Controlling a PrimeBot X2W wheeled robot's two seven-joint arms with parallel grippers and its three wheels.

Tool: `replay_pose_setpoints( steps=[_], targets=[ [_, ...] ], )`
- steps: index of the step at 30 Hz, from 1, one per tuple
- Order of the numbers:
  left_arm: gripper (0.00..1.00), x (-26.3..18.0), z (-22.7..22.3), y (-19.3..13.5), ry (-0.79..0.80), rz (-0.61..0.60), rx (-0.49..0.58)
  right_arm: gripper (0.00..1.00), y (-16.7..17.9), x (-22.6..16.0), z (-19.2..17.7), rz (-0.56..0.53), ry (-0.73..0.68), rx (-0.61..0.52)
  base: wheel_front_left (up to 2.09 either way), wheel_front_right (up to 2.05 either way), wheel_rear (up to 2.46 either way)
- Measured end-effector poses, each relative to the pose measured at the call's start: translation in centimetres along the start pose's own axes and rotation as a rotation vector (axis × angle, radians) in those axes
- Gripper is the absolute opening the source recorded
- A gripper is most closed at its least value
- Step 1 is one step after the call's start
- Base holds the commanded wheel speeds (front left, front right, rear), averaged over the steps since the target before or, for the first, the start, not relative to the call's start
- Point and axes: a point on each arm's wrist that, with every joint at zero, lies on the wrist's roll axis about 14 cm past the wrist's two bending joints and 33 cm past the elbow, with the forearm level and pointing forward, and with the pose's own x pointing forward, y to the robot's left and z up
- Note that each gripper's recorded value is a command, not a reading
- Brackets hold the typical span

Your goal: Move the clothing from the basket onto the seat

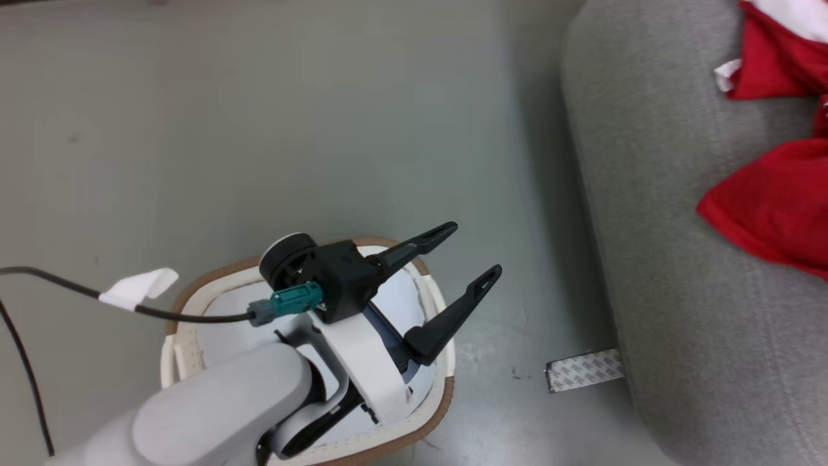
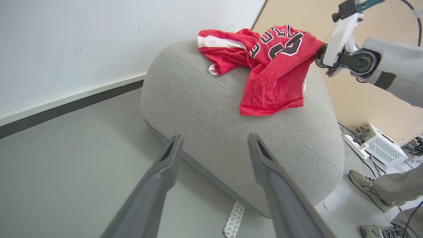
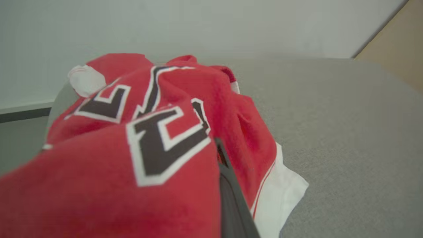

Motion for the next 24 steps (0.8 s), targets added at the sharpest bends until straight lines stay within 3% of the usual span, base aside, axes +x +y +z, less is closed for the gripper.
replay_pose_setpoints(
  steps=[2,4,6,7,14,19,24],
  targets=[
    [1.0,-0.3,-0.3,0.6,0.002,0.019,-0.006,0.04,0.4,0.6,-2.4,0.009,0.107,-0.041,0.0,0.0,0.0],
    [1.0,-0.6,-0.4,1.1,0.001,0.036,-0.008,0.15,0.4,0.7,-4.3,0.016,0.202,-0.1,0.0,0.0,0.0],
    [1.0,-0.6,-0.4,1.3,-0.001,0.043,-0.006,0.49,0.2,0.5,-5.5,0.013,0.269,-0.105,0.0,0.0,0.0],
    [1.0,-0.7,-0.3,1.3,-0.004,0.043,-0.006,1.0,0.3,0.3,-5.9,0.015,0.295,-0.103,0.0,0.0,0.0],
    [1.0,-1.4,0.5,0.5,-0.016,0.08,-0.007,1.0,1.1,-2.0,-6.3,0.071,0.394,-0.133,0.0,0.0,0.0],
    [1.0,-2.4,1.7,-0.7,-0.028,0.118,-0.005,1.0,-0.2,-5.4,-5.7,0.088,0.441,-0.187,0.0,0.0,0.0],
    [1.0,-3.1,3.8,-2.6,-0.068,0.14,0.021,1.0,-1.3,-8.9,-2.9,0.112,0.394,-0.201,0.0,0.0,0.0]
  ],
)
